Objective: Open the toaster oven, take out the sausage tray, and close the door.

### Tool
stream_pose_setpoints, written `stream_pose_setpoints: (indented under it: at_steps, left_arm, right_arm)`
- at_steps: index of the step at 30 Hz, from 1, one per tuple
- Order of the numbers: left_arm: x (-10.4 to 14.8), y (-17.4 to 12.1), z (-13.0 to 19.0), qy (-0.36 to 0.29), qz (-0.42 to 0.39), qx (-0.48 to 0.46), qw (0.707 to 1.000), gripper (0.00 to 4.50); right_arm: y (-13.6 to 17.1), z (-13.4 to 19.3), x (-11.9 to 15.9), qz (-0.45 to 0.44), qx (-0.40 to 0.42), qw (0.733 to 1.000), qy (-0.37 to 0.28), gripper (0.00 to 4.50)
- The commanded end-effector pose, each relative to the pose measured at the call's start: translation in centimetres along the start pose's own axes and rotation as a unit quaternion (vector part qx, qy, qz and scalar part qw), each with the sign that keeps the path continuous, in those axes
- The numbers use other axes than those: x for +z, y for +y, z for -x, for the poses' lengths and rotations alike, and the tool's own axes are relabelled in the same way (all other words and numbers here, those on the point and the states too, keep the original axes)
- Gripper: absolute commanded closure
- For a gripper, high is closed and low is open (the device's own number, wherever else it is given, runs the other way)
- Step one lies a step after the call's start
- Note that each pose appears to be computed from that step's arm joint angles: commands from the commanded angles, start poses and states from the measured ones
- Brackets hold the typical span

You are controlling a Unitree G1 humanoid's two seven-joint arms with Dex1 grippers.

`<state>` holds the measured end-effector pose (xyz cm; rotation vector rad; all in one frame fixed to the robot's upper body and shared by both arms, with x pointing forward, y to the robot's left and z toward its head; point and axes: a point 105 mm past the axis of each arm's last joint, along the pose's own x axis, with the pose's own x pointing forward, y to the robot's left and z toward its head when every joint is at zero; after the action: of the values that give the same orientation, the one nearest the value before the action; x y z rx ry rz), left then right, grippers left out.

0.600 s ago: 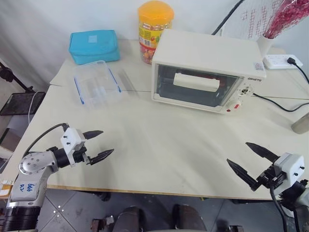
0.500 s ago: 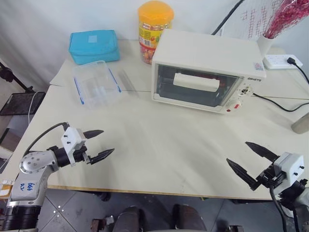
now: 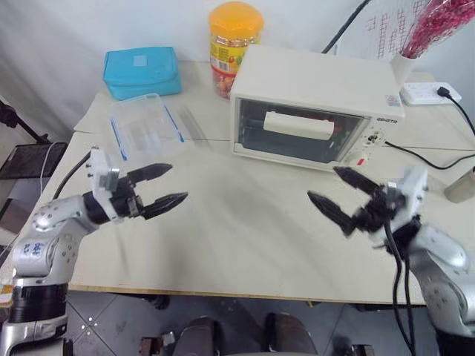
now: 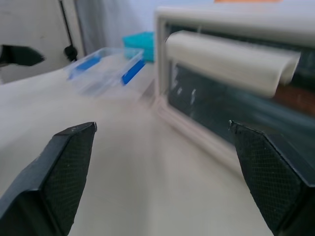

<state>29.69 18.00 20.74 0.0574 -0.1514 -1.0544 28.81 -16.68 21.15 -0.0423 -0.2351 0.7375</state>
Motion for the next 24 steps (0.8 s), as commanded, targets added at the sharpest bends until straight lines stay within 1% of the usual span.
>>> stream_pose_setpoints:
  at_steps: [1, 5, 9, 12, 16, 18, 22, 24]
  left_arm:
    - [1.6, -0.3, -0.9, -0.031, -0.001, -0.002, 1.000, 0.11]
    - [1.8, -0.9, -1.3, -0.033, 0.009, -0.009, 0.999, 0.11]
    - [1.7, -1.0, -0.9, -0.032, 0.014, -0.001, 0.999, 0.11]
    - [1.5, -1.1, -0.9, -0.033, 0.018, 0.003, 0.999, 0.11]
    - [1.2, -1.2, -1.0, -0.031, 0.023, 0.001, 0.999, 0.11]
    - [1.2, -1.2, -1.0, -0.032, 0.024, 0.001, 0.999, 0.11]
    - [1.2, -1.0, -1.3, -0.037, 0.028, 0.003, 0.999, 0.11]
    - [1.2, -0.7, -1.4, -0.039, 0.032, 0.007, 0.999, 0.11]
  right_arm:
    - [-2.2, -1.4, 0.2, -0.018, -0.042, 0.999, -0.001, 0.00]
    - [-2.7, -2.9, 0.0, -0.011, -0.018, 1.000, 0.020, 0.00]
    - [-3.3, -3.7, 0.8, -0.004, -0.016, 1.000, 0.002, 0.00]
    - [-3.3, -3.9, 0.7, 0.020, -0.004, 1.000, 0.003, 0.00]
    - [-3.9, -3.8, 0.1, 0.020, -0.011, 1.000, 0.014, 0.00]
    - [-4.2, -3.9, 0.6, 0.021, -0.014, 1.000, -0.003, 0.00]
    - [-2.8, -3.7, 1.7, 0.050, 0.046, 0.997, -0.041, 0.00]
    - [-1.3, -3.1, 1.3, 0.091, 0.101, 0.990, -0.034, 0.00]
